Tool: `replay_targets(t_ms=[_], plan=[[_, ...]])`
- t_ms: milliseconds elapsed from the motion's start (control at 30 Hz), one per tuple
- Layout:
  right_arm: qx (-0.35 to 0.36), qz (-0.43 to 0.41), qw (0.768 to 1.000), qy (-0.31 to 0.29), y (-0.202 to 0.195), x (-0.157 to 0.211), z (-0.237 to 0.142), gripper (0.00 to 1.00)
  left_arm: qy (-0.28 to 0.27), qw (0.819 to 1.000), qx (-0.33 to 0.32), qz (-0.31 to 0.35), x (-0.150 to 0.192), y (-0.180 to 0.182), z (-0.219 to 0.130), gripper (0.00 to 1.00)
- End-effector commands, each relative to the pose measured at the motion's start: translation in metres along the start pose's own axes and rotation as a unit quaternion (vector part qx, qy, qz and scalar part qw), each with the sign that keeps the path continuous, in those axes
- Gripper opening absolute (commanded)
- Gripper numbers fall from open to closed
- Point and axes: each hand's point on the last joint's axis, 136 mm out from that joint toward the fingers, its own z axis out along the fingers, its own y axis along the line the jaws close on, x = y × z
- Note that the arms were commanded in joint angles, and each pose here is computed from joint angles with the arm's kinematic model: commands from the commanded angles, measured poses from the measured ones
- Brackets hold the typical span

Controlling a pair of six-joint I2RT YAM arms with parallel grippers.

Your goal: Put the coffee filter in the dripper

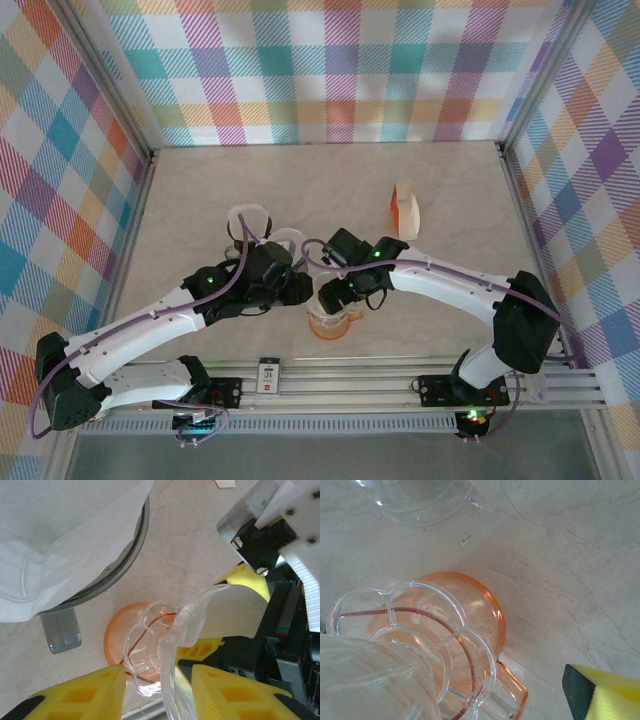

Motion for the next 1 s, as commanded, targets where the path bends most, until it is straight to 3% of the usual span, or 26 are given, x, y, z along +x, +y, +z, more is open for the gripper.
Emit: replay_targets(t_ms=[0,400,567,967], plan=[[0.005,-0.003,1.000,0.008,0.001,0.005,0.006,0.86,0.012,1.000,0.002,0.000,0.007,0.000,0.006,0.40],[-0.001,0.003,1.000,-0.016,0.004,-0.005,-0.008,0.87,0.033,0.999,-0.009,0.003,0.016,0.006,0.010,0.28],[-0.001,0.005,0.999,-0.037,0.004,-0.013,-0.021,0.87,0.031,0.999,-0.012,0.001,0.016,0.008,0.008,0.28],[0.013,0.021,1.000,-0.012,-0.003,0.000,0.005,0.88,0.032,0.999,-0.018,0.001,0.015,0.008,0.009,0.30]])
